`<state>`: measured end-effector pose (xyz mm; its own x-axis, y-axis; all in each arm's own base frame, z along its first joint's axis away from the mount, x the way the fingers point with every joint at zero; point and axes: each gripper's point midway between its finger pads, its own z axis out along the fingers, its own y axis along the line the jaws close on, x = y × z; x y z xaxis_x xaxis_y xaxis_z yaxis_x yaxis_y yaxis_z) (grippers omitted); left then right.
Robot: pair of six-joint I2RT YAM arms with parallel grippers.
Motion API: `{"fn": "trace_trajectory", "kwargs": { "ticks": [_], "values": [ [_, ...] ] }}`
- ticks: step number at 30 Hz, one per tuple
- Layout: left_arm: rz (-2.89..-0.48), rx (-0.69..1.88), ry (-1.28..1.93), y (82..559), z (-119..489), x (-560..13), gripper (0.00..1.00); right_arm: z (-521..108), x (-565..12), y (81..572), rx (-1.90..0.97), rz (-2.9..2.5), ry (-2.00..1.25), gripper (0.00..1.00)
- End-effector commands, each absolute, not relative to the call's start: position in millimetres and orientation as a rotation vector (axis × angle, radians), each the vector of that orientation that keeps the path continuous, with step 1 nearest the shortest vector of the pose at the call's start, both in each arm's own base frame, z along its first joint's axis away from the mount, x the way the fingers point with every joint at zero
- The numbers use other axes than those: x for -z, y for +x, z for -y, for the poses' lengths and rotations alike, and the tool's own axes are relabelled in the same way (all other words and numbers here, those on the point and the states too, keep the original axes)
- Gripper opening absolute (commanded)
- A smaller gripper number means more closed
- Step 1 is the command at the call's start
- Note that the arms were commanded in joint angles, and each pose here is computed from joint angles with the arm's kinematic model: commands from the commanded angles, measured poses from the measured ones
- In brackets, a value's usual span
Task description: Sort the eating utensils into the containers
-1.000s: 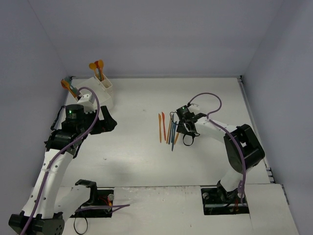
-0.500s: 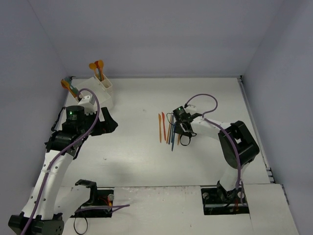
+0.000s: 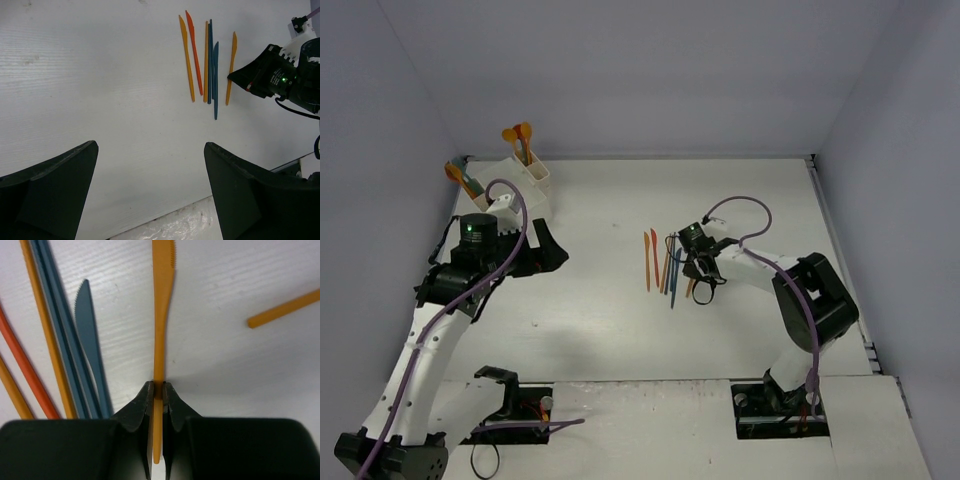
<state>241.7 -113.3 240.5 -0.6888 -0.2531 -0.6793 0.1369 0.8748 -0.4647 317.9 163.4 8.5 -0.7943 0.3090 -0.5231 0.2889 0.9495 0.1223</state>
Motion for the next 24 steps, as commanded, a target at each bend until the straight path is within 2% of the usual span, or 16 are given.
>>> {"fn": "trace_trajectory", "kwargs": {
  "ticks": [1,6,13,19,24],
  "values": [
    [-2.15,0.755,-0.04,249,137,-285,0.85,-145,-26,305,0.012,-2.523,0.369,0.0],
    [-2.067,0.866,0.036,249,169,-321,0.85,-173,-94,312,-0.092,-2.366,0.087,0.0],
    [-1.943,1.009,0.138,260,232,-363,0.85,-233,-217,288,-0.499,-2.007,-0.22,0.0],
    [-1.827,1.096,0.182,270,278,-390,0.84,-259,-267,259,-0.717,-1.854,-0.42,0.0],
    [-1.815,1.068,0.195,277,299,-392,0.78,-268,-284,250,-0.786,-1.808,-0.468,0.0]
  ]
}}
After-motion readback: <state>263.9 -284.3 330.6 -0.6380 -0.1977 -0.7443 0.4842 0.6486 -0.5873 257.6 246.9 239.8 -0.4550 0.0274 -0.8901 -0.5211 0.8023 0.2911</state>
